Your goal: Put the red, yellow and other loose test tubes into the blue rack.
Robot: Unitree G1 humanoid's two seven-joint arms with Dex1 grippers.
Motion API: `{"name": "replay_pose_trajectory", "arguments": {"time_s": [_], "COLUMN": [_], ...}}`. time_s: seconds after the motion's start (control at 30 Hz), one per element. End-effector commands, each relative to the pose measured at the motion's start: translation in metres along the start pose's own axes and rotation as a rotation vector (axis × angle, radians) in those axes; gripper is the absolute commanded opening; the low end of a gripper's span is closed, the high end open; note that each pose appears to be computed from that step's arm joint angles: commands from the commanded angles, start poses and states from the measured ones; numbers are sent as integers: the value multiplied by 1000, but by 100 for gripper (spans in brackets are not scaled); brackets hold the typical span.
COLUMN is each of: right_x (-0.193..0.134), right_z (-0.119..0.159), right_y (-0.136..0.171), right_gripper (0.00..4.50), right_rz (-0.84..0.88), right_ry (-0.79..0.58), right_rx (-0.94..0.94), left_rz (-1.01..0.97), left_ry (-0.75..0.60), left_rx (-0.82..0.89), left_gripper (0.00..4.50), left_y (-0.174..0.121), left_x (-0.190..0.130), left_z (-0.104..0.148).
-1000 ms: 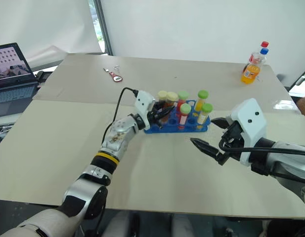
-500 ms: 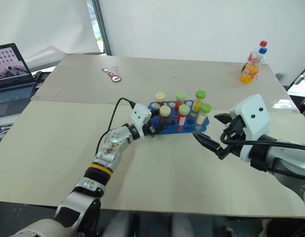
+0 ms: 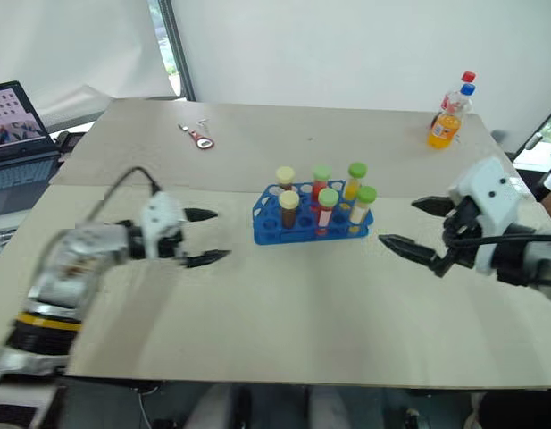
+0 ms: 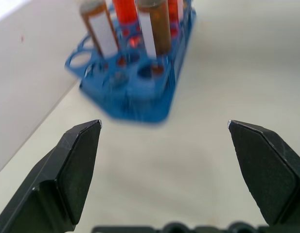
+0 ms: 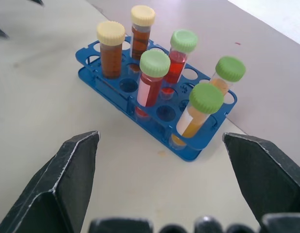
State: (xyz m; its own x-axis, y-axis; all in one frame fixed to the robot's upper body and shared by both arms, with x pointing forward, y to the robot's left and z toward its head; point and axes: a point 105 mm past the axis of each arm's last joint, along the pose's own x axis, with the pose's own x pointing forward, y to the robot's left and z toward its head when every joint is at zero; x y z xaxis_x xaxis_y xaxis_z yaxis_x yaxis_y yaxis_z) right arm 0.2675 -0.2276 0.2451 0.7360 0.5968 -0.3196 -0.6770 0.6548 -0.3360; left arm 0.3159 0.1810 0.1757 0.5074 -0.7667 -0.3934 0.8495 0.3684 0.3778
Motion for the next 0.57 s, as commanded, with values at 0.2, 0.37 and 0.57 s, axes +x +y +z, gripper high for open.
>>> {"name": "replay_pose_trajectory", "arguments": {"time_s": [0.2, 0.37, 0.57], "right_x": [-10, -9, -4], "right_z": [2, -1, -2], "right_y": [-8, -8, -6], "right_gripper": [450, 450, 450], "right_rz": [70, 79, 82], "right_ry": [31, 34, 31], "right_rx": [-91, -89, -89], "left_rz": [9, -7, -16], "left_ry": [109, 91, 74], "left_rx": [34, 1, -20], "left_gripper": [443, 443, 443], "left_y": [1, -3, -4], "left_x": [-35, -36, -35], "left_z": [-7, -5, -5]}}
